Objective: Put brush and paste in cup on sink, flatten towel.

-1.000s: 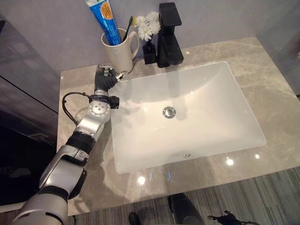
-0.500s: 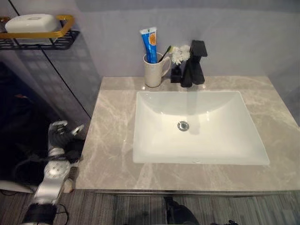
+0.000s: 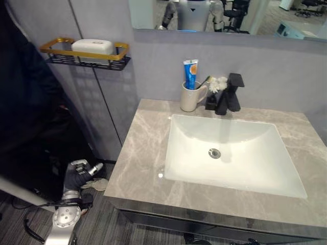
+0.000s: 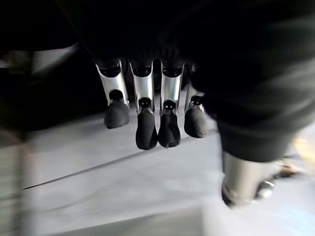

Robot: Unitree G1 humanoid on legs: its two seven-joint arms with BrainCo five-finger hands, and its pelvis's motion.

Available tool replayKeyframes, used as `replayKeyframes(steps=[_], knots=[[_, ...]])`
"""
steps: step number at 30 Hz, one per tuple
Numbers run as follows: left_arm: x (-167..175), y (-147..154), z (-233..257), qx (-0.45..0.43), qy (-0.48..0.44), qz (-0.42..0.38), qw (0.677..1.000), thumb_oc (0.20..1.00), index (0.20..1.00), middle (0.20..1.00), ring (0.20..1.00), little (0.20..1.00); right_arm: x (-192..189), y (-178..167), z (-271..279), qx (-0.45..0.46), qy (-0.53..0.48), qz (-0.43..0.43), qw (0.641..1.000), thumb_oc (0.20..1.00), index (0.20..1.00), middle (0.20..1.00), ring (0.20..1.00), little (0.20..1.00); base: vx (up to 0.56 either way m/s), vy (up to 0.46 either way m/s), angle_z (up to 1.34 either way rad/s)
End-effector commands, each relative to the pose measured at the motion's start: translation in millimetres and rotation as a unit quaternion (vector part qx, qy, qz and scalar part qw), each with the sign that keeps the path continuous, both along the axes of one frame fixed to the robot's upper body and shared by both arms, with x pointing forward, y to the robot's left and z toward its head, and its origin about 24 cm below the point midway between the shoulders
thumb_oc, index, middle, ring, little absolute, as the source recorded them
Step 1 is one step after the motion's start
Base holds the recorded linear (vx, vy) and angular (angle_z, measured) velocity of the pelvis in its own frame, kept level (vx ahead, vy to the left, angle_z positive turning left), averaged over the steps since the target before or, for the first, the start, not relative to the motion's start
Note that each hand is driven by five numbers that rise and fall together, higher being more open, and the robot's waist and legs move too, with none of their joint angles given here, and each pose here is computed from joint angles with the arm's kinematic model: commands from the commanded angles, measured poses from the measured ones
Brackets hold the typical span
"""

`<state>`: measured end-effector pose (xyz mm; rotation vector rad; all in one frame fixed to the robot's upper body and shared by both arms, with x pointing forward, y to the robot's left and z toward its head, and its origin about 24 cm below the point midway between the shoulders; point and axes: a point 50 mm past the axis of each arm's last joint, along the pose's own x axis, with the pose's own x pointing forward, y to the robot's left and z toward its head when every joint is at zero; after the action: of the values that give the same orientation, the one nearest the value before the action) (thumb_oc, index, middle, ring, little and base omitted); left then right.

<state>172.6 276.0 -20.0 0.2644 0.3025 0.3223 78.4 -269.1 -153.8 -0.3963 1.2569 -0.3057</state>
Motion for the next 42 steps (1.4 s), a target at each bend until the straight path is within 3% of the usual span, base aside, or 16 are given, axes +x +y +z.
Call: replayKeyframes(steps=[1, 2, 3, 6, 14, 24, 27, 29, 32, 37, 42], knots=[[10.7, 5.2, 32.2, 0.033, -0.045, -0.059, 0.997, 0.200, 0.200, 0.200, 0.200, 0.200, 11.2, -2.7, 3.5, -0.005, -0.029, -0.031, 0.999, 1.000, 1.000, 1.000, 1.000, 1.000, -0.19, 0.256, 0.17], [9.4, 6.5, 31.4, 0.056, -0.026, -0.082, 0.995, 0.395, 0.395, 0.395, 0.395, 0.395, 7.7, -3.8, 3.3, -0.007, -0.025, -0.031, 0.999, 1.000, 1.000, 1.000, 1.000, 1.000, -0.25, 0.322, 0.28], [10.9, 8.7, 33.7, 0.072, -0.022, -0.090, 0.993, 0.473, 0.473, 0.473, 0.473, 0.473, 7.1, -4.0, 3.2, -0.008, -0.025, -0.033, 0.999, 1.000, 1.000, 1.000, 1.000, 1.000, -0.22, 0.243, 0.21], [14.9, 15.6, 38.2, 0.111, -0.016, -0.099, 0.989, 1.000, 1.000, 1.000, 1.000, 1.000, 10.3, -3.6, 4.0, -0.003, -0.038, -0.051, 0.998, 1.000, 1.000, 1.000, 1.000, 1.000, -0.13, 0.108, -0.08], [5.3, 40.6, 44.7, 0.162, 0.013, -0.093, 0.982, 1.000, 1.000, 1.000, 1.000, 1.000, -0.2, -11.8, 4.5, -0.015, -0.035, -0.076, 0.996, 1.000, 1.000, 1.000, 1.000, 1.000, -0.19, 0.156, -0.31], [-39.3, 41.0, -33.6, 0.050, 0.146, 0.033, 0.987, 1.000, 1.000, 1.000, 1.000, 1.000, 11.3, -13.7, 8.8, -0.040, -0.049, -0.048, 0.997, 1.000, 1.000, 1.000, 1.000, 1.000, -0.23, -0.064, -0.93], [-74.0, 33.9, -82.2, -0.008, 0.255, 0.106, 0.961, 1.000, 1.000, 1.000, 1.000, 1.000, 7.3, -20.5, 10.3, -0.059, -0.030, -0.023, 0.998, 1.000, 1.000, 1.000, 1.000, 1.000, -0.09, -0.181, -0.88], [-79.2, 31.0, -90.8, -0.028, 0.269, 0.130, 0.954, 1.000, 1.000, 1.000, 1.000, 1.000, 7.5, -23.0, 11.3, -0.064, -0.029, -0.018, 0.997, 1.000, 1.000, 1.000, 1.000, 1.000, -0.08, -0.118, -0.43], [-101.9, 17.8, -118.1, -0.063, 0.343, 0.190, 0.918, 1.000, 1.000, 1.000, 1.000, 1.000, 9.2, -30.5, 14.6, -0.089, -0.018, 0.008, 0.996, 1.000, 1.000, 1.000, 1.000, 1.000, -0.10, -0.153, -0.36], [-86.0, 1.3, -124.4, -0.062, 0.356, 0.152, 0.920, 1.000, 1.000, 1.000, 1.000, 1.000, 23.0, -36.5, 21.5, -0.104, -0.041, 0.032, 0.993, 1.000, 1.000, 1.000, 1.000, 1.000, -0.14, -0.101, -0.53], [-58.4, -15.5, -122.3, -0.018, 0.357, 0.034, 0.933, 1.000, 1.000, 1.000, 1.000, 1.000, 38.2, -31.9, 24.6, -0.094, -0.062, 0.075, 0.991, 1.000, 1.000, 1.000, 1.000, 1.000, -0.02, -0.046, -0.75]])
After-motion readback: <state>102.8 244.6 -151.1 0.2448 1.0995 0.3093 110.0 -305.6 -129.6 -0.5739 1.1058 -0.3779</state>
